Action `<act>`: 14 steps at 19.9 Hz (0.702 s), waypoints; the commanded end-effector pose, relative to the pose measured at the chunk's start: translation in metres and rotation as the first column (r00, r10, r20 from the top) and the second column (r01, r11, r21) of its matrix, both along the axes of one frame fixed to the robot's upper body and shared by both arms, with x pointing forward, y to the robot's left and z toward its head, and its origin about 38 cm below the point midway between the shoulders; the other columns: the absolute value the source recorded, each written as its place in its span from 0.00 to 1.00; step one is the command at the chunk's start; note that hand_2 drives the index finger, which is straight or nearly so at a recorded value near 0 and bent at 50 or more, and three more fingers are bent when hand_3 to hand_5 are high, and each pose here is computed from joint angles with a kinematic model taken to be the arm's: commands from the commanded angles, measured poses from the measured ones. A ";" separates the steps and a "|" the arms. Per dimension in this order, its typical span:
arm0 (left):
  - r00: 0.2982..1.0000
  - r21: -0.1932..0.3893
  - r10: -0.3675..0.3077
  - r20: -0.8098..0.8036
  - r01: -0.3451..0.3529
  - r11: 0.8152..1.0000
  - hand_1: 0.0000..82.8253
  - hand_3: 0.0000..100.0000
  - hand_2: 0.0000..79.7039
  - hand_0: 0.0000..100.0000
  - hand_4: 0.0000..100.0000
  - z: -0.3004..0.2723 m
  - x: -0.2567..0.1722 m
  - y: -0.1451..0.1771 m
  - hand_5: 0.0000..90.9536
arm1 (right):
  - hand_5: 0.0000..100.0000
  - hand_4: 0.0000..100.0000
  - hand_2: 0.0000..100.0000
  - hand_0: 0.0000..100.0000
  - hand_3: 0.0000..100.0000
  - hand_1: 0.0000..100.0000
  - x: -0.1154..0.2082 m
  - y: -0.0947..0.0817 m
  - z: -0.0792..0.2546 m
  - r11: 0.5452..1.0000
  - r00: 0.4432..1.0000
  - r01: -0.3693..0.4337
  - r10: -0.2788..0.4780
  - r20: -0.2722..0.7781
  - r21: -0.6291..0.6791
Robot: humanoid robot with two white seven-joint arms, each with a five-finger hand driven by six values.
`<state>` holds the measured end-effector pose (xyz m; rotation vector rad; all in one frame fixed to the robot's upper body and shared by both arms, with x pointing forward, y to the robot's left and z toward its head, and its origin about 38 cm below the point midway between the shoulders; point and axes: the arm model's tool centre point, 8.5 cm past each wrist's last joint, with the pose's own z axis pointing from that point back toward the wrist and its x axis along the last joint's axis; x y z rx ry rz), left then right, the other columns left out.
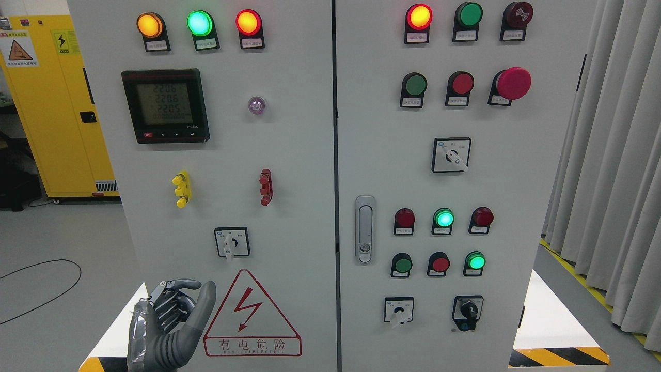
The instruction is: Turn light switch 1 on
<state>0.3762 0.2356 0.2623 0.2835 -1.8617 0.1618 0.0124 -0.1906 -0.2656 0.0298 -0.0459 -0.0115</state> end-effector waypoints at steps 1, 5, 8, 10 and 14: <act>1.000 0.057 0.018 0.004 -0.018 0.998 0.72 0.89 0.65 0.09 0.85 0.006 0.006 -0.006 0.85 | 0.00 0.00 0.04 0.00 0.00 0.50 0.000 0.000 0.000 1.000 1.000 0.000 0.000 0.000 0.000; 0.999 0.059 0.047 -0.014 -0.046 0.997 0.73 0.89 0.65 0.09 0.85 0.009 0.009 -0.007 0.85 | 0.00 0.00 0.04 0.00 0.00 0.50 0.000 0.000 0.000 1.000 1.000 0.000 0.000 0.000 0.000; 0.998 0.042 0.061 -0.029 -0.060 0.997 0.73 0.89 0.65 0.09 0.85 0.007 0.011 -0.010 0.85 | 0.00 0.00 0.04 0.00 0.00 0.50 0.000 0.000 0.000 1.000 1.000 0.000 0.000 0.000 0.000; 0.998 0.037 0.058 -0.028 -0.057 0.998 0.73 0.89 0.65 0.09 0.85 0.012 0.014 -0.016 0.85 | 0.00 0.00 0.04 0.00 0.00 0.50 0.000 0.000 0.000 1.000 1.000 0.000 0.000 0.000 0.000; 0.997 0.036 0.058 -0.052 -0.056 0.998 0.73 0.89 0.65 0.14 0.85 0.013 0.019 -0.027 0.85 | 0.00 0.00 0.04 0.00 0.00 0.50 0.000 0.000 0.000 1.000 1.000 0.000 0.000 0.000 0.000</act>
